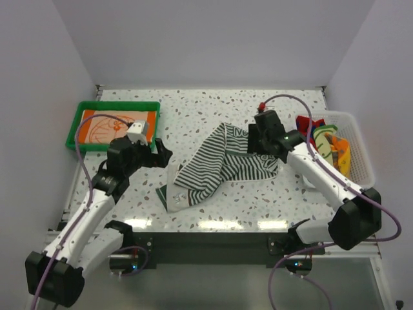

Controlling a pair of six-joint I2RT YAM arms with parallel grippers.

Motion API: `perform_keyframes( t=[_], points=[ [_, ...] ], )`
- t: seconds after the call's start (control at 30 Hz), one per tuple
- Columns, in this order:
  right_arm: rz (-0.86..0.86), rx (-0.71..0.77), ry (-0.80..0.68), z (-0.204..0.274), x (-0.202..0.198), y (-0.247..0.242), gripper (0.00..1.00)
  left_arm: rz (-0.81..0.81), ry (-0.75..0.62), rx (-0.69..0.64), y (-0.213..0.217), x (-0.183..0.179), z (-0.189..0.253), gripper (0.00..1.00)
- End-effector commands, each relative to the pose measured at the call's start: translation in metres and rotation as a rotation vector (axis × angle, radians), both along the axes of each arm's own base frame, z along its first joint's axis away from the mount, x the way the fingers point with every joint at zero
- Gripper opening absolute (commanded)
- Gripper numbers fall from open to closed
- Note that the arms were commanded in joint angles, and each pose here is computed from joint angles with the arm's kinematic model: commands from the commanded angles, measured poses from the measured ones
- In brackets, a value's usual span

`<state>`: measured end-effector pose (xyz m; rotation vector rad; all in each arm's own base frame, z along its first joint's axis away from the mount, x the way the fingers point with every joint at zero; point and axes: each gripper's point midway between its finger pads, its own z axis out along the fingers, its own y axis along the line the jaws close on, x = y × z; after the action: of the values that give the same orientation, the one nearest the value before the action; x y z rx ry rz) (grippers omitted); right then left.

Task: Fold and stack the towels
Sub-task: Move the towel to the center of the board, then flatten out the crumpled towel

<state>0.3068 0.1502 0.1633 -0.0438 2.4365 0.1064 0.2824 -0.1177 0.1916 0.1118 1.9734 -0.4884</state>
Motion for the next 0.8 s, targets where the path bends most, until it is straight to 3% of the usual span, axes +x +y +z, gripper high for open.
perform_keyframes(
  t=[0.0, 0.2, 0.27, 0.47, 0.63, 0.7, 0.77],
  points=[
    [-0.192, -0.071, -0.003, -0.015, 0.012, -0.058, 0.60, -0.105, 0.018, -0.094, -0.034, 0.025, 0.021, 1.00],
    [-0.318, -0.101, 0.073, -0.052, 0.001, -0.094, 0.65, -0.195, 0.171, -0.046, -0.095, 0.066, -0.004, 1.00],
    [-0.322, -0.094, 0.100, -0.066, -0.004, -0.095, 0.66, -0.217, 0.175, -0.025, -0.121, 0.071, -0.004, 1.00],
    [-0.364, -0.101, 0.135, -0.095, -0.006, -0.104, 0.65, -0.205, 0.304, 0.024, -0.168, 0.073, -0.067, 0.96],
    [-0.352, -0.064, 0.114, -0.102, 0.007, -0.100, 0.62, -0.143, 0.418, 0.089, -0.168, 0.056, -0.124, 0.77],
    [-0.343, -0.049, 0.118, -0.107, 0.010, -0.097, 0.59, -0.089, 0.456, 0.096, -0.154, 0.045, -0.143, 0.67],
    [-0.326, -0.016, 0.108, -0.110, 0.015, -0.090, 0.57, -0.039, 0.488, 0.119, -0.138, 0.033, -0.161, 0.64]
  ],
)
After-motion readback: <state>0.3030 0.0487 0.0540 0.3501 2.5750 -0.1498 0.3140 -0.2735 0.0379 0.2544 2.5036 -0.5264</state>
